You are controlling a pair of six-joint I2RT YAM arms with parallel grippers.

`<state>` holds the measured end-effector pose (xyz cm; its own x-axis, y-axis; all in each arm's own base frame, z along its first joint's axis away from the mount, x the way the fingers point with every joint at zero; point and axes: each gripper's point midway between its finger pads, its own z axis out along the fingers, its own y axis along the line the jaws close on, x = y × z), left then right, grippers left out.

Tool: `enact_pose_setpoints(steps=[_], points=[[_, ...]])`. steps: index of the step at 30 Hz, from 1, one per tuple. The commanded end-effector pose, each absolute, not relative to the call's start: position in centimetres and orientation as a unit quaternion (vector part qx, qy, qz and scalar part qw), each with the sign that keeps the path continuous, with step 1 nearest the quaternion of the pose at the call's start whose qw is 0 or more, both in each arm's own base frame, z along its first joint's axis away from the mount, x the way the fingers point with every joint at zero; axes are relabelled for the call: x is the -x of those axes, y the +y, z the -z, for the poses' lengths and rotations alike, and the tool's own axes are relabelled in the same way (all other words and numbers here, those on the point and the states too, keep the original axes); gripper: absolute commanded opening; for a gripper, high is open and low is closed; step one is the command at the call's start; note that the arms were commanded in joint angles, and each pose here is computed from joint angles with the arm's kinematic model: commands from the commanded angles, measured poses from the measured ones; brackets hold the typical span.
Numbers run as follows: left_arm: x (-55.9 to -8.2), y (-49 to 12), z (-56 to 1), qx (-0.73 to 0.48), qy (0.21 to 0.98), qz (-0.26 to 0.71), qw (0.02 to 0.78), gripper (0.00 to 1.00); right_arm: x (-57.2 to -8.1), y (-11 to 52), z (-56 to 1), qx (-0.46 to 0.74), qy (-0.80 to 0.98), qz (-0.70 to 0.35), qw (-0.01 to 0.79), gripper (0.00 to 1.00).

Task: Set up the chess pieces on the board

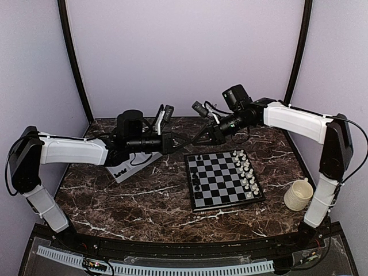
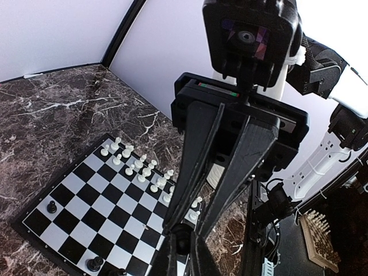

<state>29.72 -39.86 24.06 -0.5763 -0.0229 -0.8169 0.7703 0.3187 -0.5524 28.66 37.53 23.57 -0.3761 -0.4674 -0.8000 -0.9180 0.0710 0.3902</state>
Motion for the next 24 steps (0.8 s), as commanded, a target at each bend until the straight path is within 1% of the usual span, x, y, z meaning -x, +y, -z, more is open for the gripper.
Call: enact_pose_setpoints(steps=[1,3,5,6,7,8,9,10,11,12,13,14,15,16,17,18,22,23,24], points=[[-29.3,-40.3,-26.4,-0.286,0.689,0.533,0.400,0.03,-28.6,37.2,-25.1,0.512,0.676,-0.456,0.269,0.20],[-29.5,-40.3,-26.1,-0.290,0.693,0.524,0.402,0.03,-29.0,36.4,-25.4,0.513,0.682,-0.444,0.275,0.32],[-29.9,-40.5,-25.7,-0.299,0.700,0.510,0.401,0.03,-29.9,34.7,-25.9,0.501,0.691,-0.435,0.287,0.42],[-30.3,-40.6,-25.9,-0.305,0.700,0.499,0.410,0.02,-30.3,33.7,-26.1,0.495,0.694,-0.431,0.295,0.46],[-30.5,-40.7,-24.5,-0.306,0.717,0.486,0.396,0.02,-30.8,32.6,-26.2,0.488,0.699,-0.426,0.304,0.48],[-31.2,-40.8,-24.8,-0.309,0.719,0.472,0.407,0.02,-31.3,31.5,-26.3,0.481,0.704,-0.418,0.313,0.49],[-31.5,-40.8,-23.1,-0.309,0.739,0.456,0.388,0.02,-31.7,30.4,-26.1,0.472,0.713,-0.410,0.318,0.50],[-32.2,-41.0,-23.5,-0.312,0.739,0.443,0.399,0.02,-32.2,29.3,-26.0,0.465,0.719,-0.400,0.326,0.51],[-32.5,-41.0,-21.7,-0.311,0.759,0.428,0.380,0.02,-32.6,28.2,-25.7,0.457,0.728,-0.389,0.332,0.51],[-33.2,-41.2,-21.9,-0.312,0.762,0.414,0.389,0.02,-33.1,27.0,-25.3,0.448,0.737,-0.376,0.339,0.51],[-33.4,-41.3,-20.4,-0.313,0.776,0.401,0.374,0.02,-33.5,25.7,-25.1,0.439,0.745,-0.365,0.346,0.51],[-34.0,-41.4,-20.6,-0.315,0.778,0.387,0.382,0.02,-33.9,24.5,-24.5,0.428,0.755,-0.353,0.351,0.51],[-34.0,-41.6,-19.1,-0.319,0.790,0.373,0.366,0.02,-34.3,23.3,-24.2,0.416,0.762,-0.343,0.359,0.51],[-34.6,-41.9,-19.3,-0.323,0.791,0.359,0.376,0.02,-34.6,22.3,-23.8,0.405,0.767,-0.336,0.367,0.51],[-34.4,-42.1,-17.7,-0.329,0.803,0.345,0.358,0.02,-34.9,21.2,-23.3,0.393,0.773,-0.331,0.373,0.51],[-35.0,-42.5,-18.1,-0.335,0.800,0.334,0.369,0.02,-35.1,20.3,-22.8,0.383,0.778,-0.326,0.377,0.52],[-35.2,-43.6,-13.6,-0.362,0.830,0.271,0.326,0.02,-35.1,18.0,-21.0,0.360,0.793,-0.307,0.384,0.52],[-35.5,-43.7,-13.6,-0.364,0.835,0.256,0.324,0.02,-35.0,17.9,-21.0,0.361,0.792,-0.304,0.387,0.52],[-35.5,-43.8,-12.4,-0.370,0.839,0.245,0.315,0.02,-34.9,17.9,-21.1,0.363,0.790,-0.304,0.390,0.52]])
